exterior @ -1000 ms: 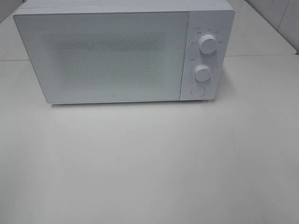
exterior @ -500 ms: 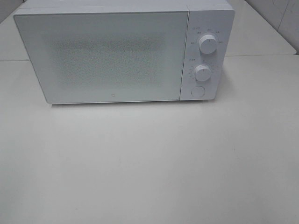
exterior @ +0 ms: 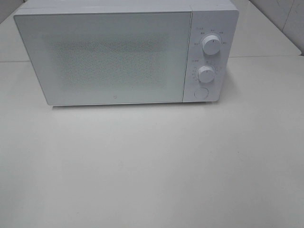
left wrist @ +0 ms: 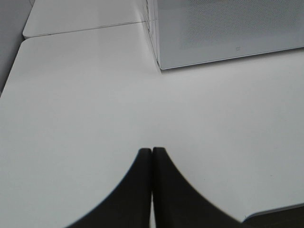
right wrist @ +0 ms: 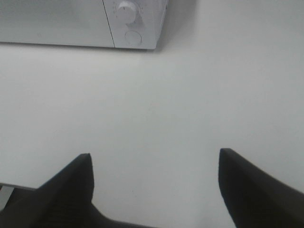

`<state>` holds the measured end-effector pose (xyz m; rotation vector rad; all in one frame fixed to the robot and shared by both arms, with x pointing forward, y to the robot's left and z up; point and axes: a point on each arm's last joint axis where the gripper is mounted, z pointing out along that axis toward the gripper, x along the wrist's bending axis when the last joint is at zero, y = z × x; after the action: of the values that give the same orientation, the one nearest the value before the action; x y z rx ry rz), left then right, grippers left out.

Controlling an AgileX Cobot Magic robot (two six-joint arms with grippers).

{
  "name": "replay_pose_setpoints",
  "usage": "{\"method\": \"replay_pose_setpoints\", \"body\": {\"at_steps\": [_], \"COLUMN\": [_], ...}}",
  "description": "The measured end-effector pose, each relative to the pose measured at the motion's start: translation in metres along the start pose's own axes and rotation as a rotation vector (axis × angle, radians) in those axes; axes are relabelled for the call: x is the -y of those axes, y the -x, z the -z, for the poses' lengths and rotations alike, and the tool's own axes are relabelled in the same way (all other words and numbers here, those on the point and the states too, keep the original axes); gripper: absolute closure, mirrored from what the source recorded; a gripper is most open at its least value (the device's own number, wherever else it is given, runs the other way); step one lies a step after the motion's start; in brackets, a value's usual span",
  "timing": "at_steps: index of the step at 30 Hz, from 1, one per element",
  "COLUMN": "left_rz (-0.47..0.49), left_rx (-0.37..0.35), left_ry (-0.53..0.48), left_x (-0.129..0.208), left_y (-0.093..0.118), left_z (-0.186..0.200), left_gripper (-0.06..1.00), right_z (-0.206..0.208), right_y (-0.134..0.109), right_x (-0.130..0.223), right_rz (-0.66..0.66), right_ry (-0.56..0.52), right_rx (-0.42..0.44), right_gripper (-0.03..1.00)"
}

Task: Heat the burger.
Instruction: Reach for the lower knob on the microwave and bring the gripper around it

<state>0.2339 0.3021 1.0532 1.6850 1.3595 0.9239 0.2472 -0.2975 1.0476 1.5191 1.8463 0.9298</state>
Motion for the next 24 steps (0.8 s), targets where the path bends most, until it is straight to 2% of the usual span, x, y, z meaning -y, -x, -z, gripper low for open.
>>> {"method": "replay_pose_setpoints", "body": {"at_steps": [2,6,16,24], "left_rz": [0.000,0.000,0.000,0.000], "left_rx": [0.000,0.000,0.000,0.000], "left_ry": [0.001,0.001,0.001,0.001], "left_x": [0.000,0.000,0.000,0.000], "left_y": [0.000,0.000,0.000,0.000], "left_z": [0.000,0.000,0.000,0.000], "left_gripper": [0.94,0.94,0.94,0.94], "right_z": [-0.009,-0.015,-0.048,-0.075], "right_y": [0.000,0.000,-0.001,-0.002], "right_x": [-0.007,-0.019,-0.063,-0.085], "right_rz": [0.001,-0.001,0.002,0.004], "right_ry": [-0.060,-0.063,0.094,0.148], "right_rx": [0.001,0.001,-0.001,-0.003], "right_gripper": [0.27,0.27,0.27,0.27]}}
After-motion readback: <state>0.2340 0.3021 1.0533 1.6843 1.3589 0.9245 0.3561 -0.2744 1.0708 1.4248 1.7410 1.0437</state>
